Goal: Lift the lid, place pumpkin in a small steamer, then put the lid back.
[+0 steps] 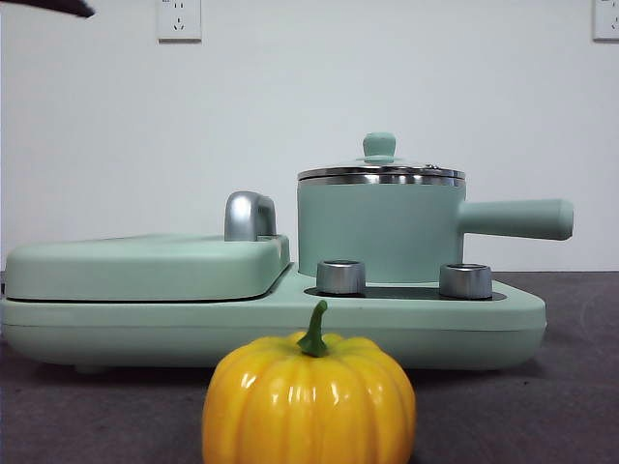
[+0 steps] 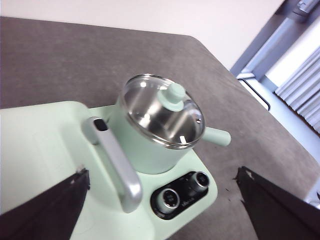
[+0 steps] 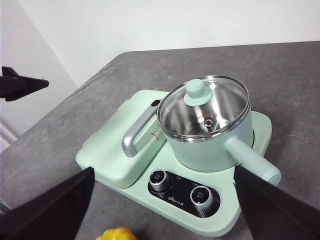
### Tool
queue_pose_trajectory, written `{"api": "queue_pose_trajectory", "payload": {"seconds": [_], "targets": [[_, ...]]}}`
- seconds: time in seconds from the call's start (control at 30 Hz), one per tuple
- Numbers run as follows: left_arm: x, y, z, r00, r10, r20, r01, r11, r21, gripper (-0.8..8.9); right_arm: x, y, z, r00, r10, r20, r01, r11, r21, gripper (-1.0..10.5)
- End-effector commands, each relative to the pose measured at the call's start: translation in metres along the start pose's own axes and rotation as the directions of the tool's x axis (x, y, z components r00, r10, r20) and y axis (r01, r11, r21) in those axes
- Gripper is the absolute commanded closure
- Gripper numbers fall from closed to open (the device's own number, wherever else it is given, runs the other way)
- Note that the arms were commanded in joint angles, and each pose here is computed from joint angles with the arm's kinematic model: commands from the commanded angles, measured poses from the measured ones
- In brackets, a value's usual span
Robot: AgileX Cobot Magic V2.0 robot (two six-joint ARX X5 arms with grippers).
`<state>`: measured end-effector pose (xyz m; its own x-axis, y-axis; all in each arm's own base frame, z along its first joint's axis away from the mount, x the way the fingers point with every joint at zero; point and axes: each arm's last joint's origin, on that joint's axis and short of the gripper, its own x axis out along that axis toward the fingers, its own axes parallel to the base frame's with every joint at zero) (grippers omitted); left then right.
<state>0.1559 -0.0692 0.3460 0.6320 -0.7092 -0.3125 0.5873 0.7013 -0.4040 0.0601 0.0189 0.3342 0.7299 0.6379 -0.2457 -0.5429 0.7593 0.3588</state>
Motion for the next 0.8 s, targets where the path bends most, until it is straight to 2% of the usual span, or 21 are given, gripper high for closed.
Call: {"api": "queue_pose_trajectory", "payload": {"seconds": [0.03, 0.3, 0.37, 0.57, 0.8], "targets": [[0.014, -0.003, 0.011, 0.998, -0.023, -0.064, 0.025, 0.999, 0.033, 3.37, -0.001, 0.002, 0.003, 1.0, 0.006, 0.012, -0.006, 1.0, 0.001, 5.0], [0.078, -0.016, 0.041, 0.953, -0.039, -0.301, 0.052, 0.998, 0.036, 3.37, -0.001, 0.002, 0.003, 1.0, 0.006, 0.012, -0.006, 1.0, 0.001, 5.0], [0.098, -0.02, 0.049, 0.94, -0.025, -0.341, 0.049, 0.997, 0.062, 3.37, -0.001, 0.002, 0.003, 1.0, 0.005, 0.011, -0.005, 1.0, 0.001, 5.0], [0.156, -0.034, 0.063, 0.92, 0.055, -0.388, 0.004, 0.988, 0.152, 3.43, -0.001, 0.002, 0.002, 1.0, 0.004, 0.003, -0.004, 1.0, 0.008, 5.0], [0.218, -0.048, 0.062, 0.908, 0.12, -0.402, -0.022, 0.97, 0.241, 3.46, -0.001, 0.001, 0.002, 1.0, 0.003, -0.002, -0.003, 1.0, 0.012, 5.0]]}}
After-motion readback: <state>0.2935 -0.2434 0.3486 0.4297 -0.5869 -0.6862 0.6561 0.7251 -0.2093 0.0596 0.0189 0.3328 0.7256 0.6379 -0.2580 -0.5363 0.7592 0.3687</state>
